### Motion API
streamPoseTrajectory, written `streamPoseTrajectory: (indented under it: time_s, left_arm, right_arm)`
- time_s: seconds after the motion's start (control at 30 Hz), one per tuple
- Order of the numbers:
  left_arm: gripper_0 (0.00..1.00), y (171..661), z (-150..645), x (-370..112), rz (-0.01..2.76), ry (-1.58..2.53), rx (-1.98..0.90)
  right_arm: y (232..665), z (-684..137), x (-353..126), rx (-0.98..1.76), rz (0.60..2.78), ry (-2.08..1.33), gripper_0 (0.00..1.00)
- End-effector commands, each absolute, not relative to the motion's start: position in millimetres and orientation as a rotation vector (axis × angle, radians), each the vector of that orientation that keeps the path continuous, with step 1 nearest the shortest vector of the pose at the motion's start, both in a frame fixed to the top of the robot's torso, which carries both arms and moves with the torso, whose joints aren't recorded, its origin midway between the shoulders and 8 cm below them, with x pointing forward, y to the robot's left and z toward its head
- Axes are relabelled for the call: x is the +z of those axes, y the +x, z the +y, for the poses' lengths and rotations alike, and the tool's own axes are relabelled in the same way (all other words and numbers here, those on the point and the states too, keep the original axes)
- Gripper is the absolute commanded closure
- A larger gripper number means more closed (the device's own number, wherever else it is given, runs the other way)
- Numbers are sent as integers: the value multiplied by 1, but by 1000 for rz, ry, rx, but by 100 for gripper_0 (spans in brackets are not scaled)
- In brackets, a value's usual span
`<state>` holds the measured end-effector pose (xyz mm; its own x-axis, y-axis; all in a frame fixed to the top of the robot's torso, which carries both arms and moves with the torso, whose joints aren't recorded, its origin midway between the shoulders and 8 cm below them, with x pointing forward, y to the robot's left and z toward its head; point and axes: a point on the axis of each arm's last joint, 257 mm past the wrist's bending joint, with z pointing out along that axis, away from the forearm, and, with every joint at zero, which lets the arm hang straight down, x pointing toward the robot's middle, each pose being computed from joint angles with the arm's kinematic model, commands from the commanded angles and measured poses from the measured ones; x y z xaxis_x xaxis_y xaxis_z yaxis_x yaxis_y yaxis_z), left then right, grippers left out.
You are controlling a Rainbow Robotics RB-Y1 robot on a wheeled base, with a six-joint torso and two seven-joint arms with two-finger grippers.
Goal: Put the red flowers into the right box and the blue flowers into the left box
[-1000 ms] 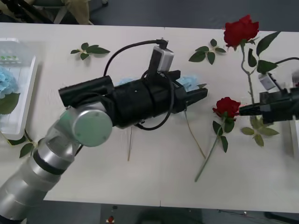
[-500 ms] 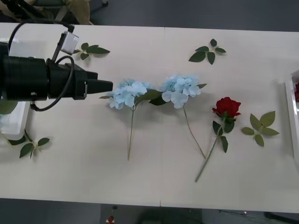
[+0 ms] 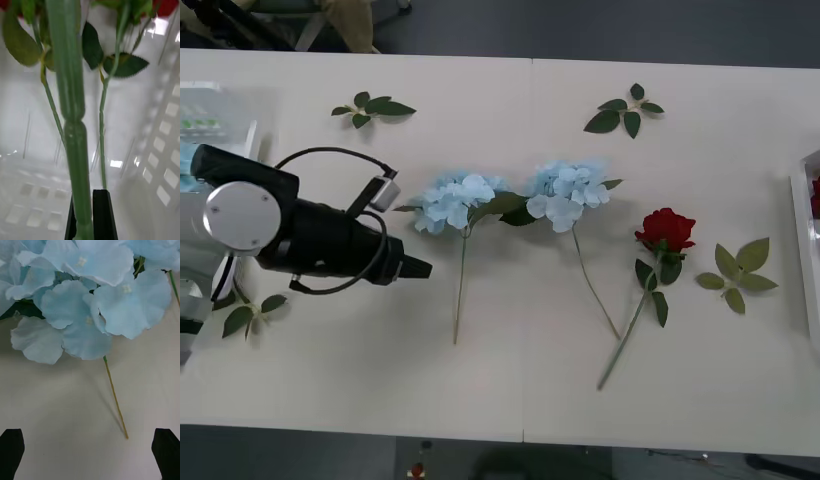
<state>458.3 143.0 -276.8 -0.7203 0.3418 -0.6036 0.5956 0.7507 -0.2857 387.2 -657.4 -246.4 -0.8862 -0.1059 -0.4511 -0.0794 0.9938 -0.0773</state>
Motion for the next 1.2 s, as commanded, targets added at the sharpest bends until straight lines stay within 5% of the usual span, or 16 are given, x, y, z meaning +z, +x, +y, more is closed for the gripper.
streamPoseTrajectory:
  time_s: [0.03,0.13,0.2,0.3,0.83,0.87,0.9,0.93,0.97,1.2]
  left_arm:
    - [0,485,128,-260,2397,698,-512]
    - [0,495,116,-263,2382,742,-414]
    - [0,499,108,-268,2383,768,-356]
    - [0,504,97,-272,2379,795,-301]
    - [0,538,78,-326,2402,746,-250]
    - [8,539,78,-328,2396,746,-247]
    - [34,540,80,-331,2396,745,-239]
    - [79,541,81,-332,2397,744,-236]
    - [100,542,84,-332,2396,743,-229]
    - [100,552,104,-317,2364,750,-172]
  right_arm:
    - [387,-672,-240,-164,2677,-133,100]
    - [392,-672,-240,-181,2672,-135,75]
    - [395,-672,-240,-181,2662,-130,38]
    - [399,-670,-237,-176,2652,-130,12]
    - [415,-538,-219,275,2721,-14,0]
    - [417,-527,-217,287,2720,-5,0]
    - [420,-510,-215,301,2723,17,0]
    - [423,-491,-213,317,2719,26,0]
    - [426,-473,-213,326,2714,43,0]
    - [433,-389,-237,346,2707,70,0]
